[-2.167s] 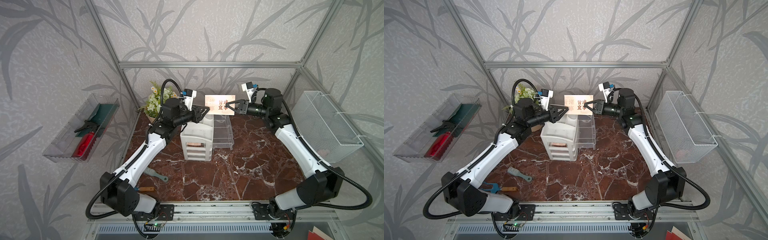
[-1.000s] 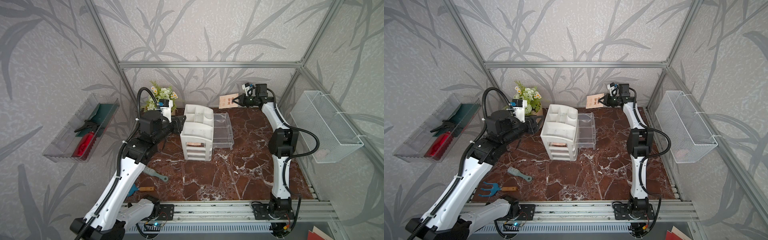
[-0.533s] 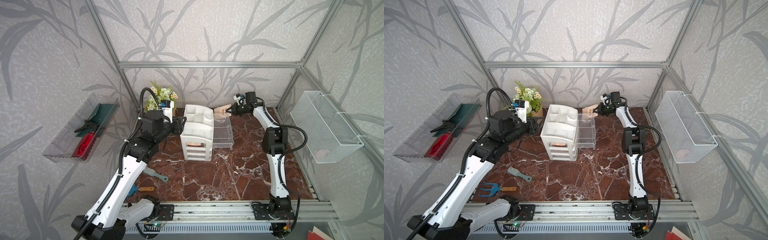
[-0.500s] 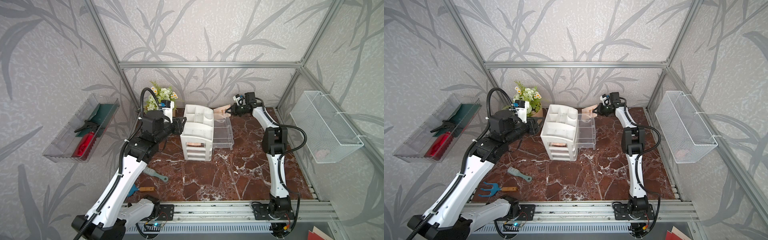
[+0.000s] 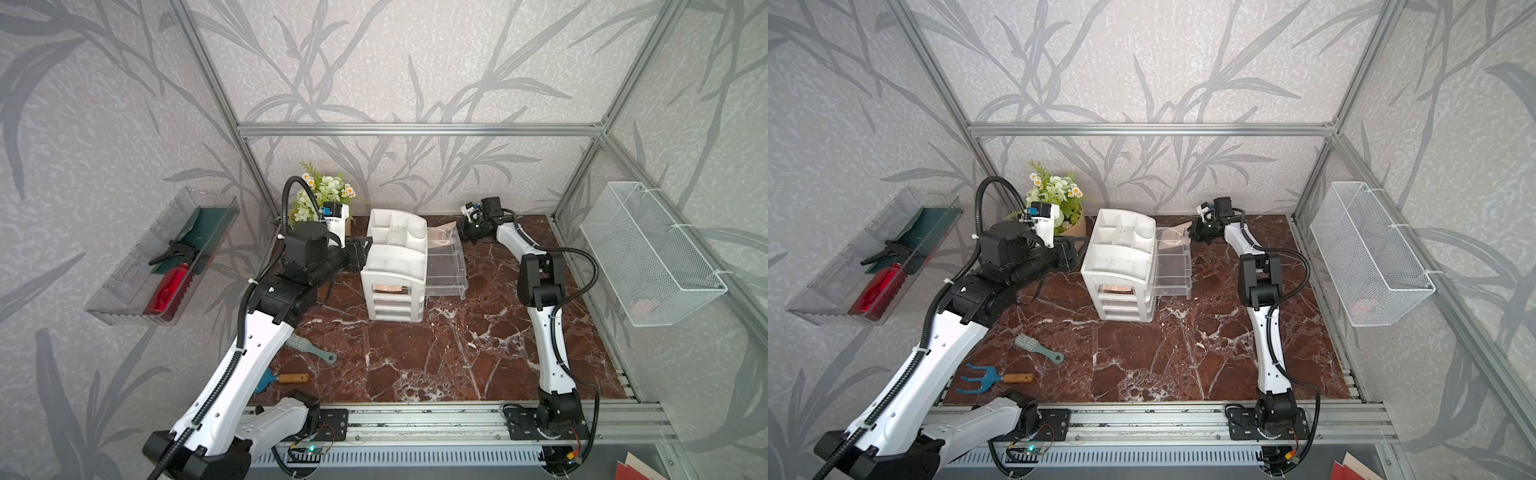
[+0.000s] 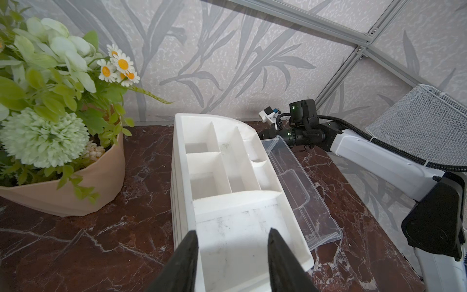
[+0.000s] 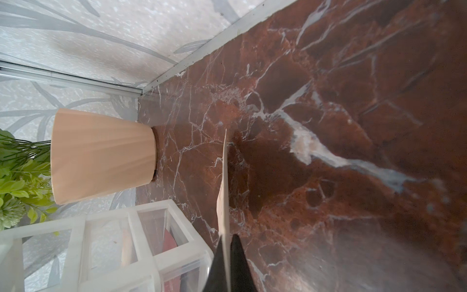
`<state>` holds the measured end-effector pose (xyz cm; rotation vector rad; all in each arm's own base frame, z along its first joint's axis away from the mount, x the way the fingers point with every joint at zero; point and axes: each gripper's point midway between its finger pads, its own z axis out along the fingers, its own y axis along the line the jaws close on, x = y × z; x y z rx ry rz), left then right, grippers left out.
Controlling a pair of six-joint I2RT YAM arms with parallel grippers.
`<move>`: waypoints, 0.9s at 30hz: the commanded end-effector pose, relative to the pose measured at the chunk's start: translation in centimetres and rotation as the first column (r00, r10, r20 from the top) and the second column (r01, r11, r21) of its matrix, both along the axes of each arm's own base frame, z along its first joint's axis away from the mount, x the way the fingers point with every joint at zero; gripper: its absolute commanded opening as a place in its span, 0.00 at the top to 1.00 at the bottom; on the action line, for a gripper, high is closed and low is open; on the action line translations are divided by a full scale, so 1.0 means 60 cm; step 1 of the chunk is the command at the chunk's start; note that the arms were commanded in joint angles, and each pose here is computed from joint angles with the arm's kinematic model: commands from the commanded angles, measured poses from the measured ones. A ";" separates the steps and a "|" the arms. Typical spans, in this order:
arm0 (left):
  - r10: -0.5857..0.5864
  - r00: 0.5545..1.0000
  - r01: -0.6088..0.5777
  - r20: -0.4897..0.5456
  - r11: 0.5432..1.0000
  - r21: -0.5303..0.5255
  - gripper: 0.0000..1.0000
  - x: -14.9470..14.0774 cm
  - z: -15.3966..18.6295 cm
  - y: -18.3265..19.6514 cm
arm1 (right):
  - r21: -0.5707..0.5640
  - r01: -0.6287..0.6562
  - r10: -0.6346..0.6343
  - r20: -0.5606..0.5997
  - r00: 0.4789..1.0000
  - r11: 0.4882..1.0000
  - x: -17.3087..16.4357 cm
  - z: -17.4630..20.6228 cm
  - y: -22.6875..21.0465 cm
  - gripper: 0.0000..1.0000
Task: Take the postcards out of the drawer
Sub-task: Place the postcard at the center of the board.
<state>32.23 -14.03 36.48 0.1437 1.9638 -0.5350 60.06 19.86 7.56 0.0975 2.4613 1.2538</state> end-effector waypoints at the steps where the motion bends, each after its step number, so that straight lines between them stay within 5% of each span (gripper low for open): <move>1: 0.018 1.000 -0.018 0.015 1.000 0.016 0.55 -0.009 0.004 0.013 | -0.001 0.010 -0.010 -0.006 1.000 1.000 0.004 -0.011 0.004 0.91; 27: 0.038 0.999 -0.038 0.004 0.999 0.028 0.53 -0.003 -0.013 0.024 | -0.099 0.069 -0.072 -0.027 0.997 0.993 0.011 -0.014 -0.057 0.58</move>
